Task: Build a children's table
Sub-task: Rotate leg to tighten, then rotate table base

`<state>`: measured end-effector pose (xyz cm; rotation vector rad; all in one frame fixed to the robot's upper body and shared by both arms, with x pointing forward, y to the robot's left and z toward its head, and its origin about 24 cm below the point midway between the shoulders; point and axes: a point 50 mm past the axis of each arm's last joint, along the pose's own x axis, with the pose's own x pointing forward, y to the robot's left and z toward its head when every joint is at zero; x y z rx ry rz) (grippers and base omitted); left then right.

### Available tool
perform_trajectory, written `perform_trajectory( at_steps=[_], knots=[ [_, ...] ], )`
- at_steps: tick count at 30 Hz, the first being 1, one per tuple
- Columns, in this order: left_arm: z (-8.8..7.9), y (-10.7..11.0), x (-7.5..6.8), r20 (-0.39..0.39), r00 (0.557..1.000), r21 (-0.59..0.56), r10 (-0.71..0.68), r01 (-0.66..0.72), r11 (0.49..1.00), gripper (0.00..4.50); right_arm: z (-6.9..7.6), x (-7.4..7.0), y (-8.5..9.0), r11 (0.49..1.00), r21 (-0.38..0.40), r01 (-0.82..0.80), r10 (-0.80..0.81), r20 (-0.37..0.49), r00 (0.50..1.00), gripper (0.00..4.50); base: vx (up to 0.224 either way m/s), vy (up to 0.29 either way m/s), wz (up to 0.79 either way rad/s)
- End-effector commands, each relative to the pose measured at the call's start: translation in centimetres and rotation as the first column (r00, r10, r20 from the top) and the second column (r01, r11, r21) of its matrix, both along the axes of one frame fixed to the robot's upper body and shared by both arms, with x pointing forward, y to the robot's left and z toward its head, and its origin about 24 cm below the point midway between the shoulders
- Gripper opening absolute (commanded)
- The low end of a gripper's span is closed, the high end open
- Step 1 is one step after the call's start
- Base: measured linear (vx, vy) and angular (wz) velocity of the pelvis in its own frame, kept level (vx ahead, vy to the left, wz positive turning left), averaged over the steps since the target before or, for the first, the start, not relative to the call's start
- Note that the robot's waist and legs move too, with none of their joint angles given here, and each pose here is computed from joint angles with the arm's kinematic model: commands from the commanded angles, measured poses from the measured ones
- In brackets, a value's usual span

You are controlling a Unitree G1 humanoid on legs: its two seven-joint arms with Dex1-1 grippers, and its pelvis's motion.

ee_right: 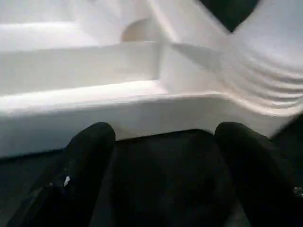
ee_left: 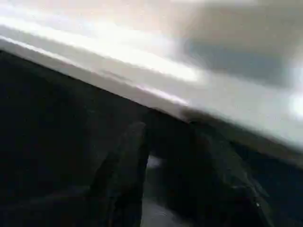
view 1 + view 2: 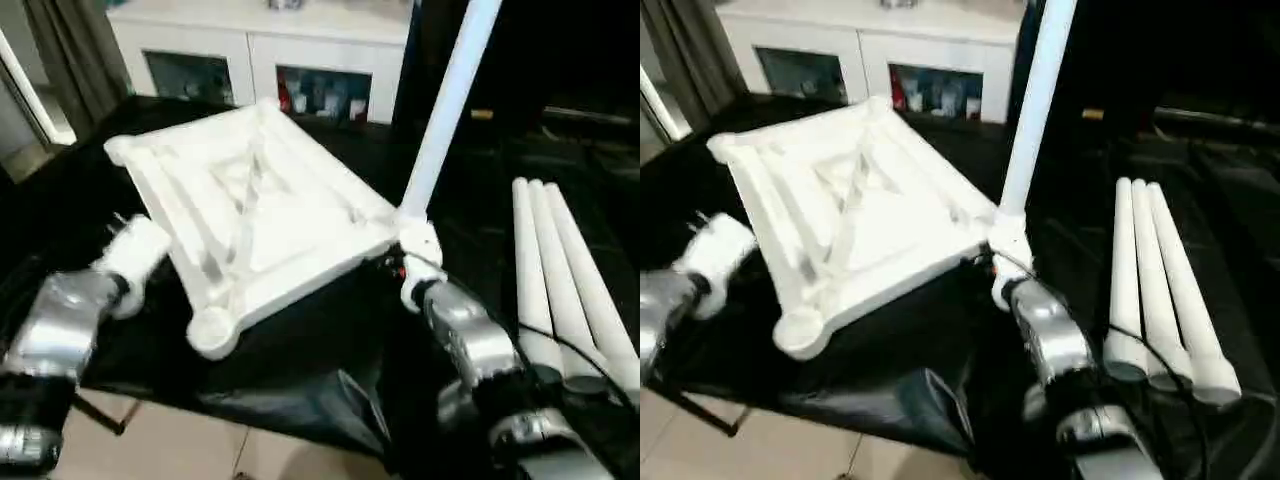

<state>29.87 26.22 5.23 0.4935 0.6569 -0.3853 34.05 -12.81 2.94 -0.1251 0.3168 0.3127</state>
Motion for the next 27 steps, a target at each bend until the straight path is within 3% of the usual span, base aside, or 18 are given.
perform_trajectory(
  at_steps=[1,3,7,9,16,19,20,21,22,27],
  knots=[
    [0.0,-0.9,-0.1,-0.015,0.999,-0.023,-0.038,0.038,0.999,1.65,1.3,0.5,-0.1,1.0,0.017,0.017,-0.018,0.048,0.999,3.85,0.0,0.0,0.0],
    [0.1,-2.5,0.3,0.019,0.997,-0.069,-0.076,0.078,0.995,1.65,2.5,0.3,-0.4,1.0,0.022,0.008,-0.01,0.076,0.997,3.85,0.0,0.0,0.0],
    [0.2,-3.9,0.4,0.014,0.993,-0.095,-0.118,0.119,0.988,1.65,3.2,-0.3,-1.5,0.999,-0.012,0.046,-0.045,0.062,0.997,3.85,0.0,0.0,0.0],
    [0.2,-4.2,0.4,0.014,0.992,-0.093,-0.127,0.127,0.987,1.65,3.3,-0.5,-1.7,0.998,-0.013,0.054,-0.054,0.051,0.997,3.85,0.0,0.0,0.0],
    [0.2,-8.8,1.1,0.079,0.965,-0.148,-0.25,0.26,0.954,1.65,4.0,-2.9,-4.5,0.989,-0.081,0.123,-0.127,-0.055,0.99,3.85,0.0,0.0,0.0],
    [0.2,-9.9,1.3,0.093,0.958,-0.162,-0.273,0.285,0.945,1.65,4.1,-3.1,-5.3,0.983,-0.093,0.162,-0.168,-0.071,0.983,3.85,0.0,0.0,0.0],
    [0.3,-11.5,1.6,0.138,0.94,-0.174,-0.313,0.334,0.926,1.65,4.6,-3.4,-6.3,0.971,-0.1,0.218,-0.227,-0.088,0.97,3.85,0.0,0.0,0.0],
    [0.4,-11.7,1.6,0.144,0.937,-0.176,-0.318,0.341,0.924,1.65,4.7,-3.5,-6.4,0.969,-0.1,0.225,-0.234,-0.089,0.968,3.85,0.0,0.0,0.0],
    [0.5,-13.3,1.8,0.191,0.917,-0.189,-0.35,0.384,0.904,1.65,5.7,-3.7,-7.0,0.961,-0.089,0.263,-0.271,-0.088,0.959,3.85,0.0,0.0,0.0],
    [0.7,-14.6,1.7,0.212,0.908,-0.212,-0.361,0.404,0.89,1.65,7.2,-4.0,-7.6,0.953,-0.09,0.291,-0.298,-0.084,0.951,3.85,0.0,0.0,0.0]
  ],
)
